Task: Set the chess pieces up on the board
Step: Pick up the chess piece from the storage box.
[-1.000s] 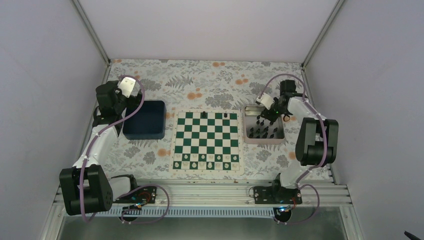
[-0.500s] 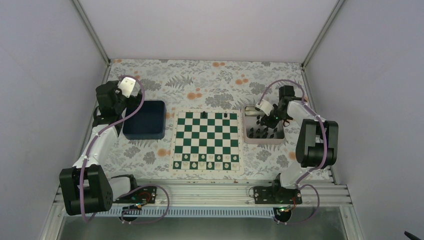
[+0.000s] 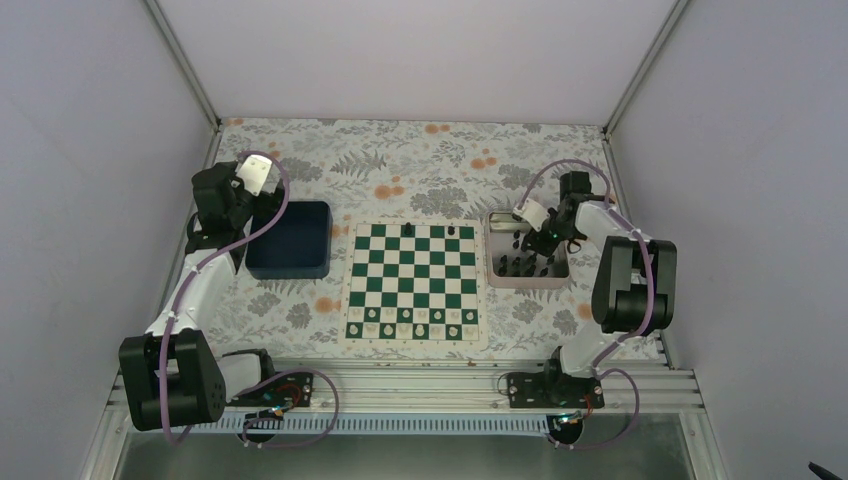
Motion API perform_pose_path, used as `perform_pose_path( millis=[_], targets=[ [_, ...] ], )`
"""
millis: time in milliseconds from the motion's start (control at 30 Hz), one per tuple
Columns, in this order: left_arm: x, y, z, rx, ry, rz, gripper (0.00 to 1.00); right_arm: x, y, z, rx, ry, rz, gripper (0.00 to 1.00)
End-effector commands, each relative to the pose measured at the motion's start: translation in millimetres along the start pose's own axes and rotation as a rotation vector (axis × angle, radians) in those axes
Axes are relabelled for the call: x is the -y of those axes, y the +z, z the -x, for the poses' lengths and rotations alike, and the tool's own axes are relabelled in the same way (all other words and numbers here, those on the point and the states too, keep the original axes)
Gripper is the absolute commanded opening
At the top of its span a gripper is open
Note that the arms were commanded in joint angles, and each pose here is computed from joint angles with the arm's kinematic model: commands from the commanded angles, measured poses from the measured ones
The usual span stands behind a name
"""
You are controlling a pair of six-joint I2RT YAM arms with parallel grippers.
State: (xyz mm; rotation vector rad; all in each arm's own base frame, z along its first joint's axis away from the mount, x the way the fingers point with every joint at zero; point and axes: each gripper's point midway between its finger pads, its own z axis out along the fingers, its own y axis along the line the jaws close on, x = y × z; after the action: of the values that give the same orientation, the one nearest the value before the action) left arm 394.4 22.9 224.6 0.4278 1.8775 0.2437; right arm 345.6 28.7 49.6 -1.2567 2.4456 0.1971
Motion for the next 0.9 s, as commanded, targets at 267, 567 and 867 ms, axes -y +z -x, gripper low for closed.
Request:
perform_pose_path(
  millis=[267,567,867],
  targets=[
    [1.3,0.9,3.5,0.023,0.010,-0.012,1.00,5.4,10.0,-10.3,-0.019,0.021,0.012,0.32],
    [0.8,1.4,4.0,0.024,0.011,-0.009,1.00,6.2,18.1,-11.3,-0.017,0.033,0.024,0.30],
    [1.0,1.6,2.0,0.020,0.010,-0.008,1.00,10.8,15.7,-6.6,-0.004,0.033,0.011,0.21]
  ],
)
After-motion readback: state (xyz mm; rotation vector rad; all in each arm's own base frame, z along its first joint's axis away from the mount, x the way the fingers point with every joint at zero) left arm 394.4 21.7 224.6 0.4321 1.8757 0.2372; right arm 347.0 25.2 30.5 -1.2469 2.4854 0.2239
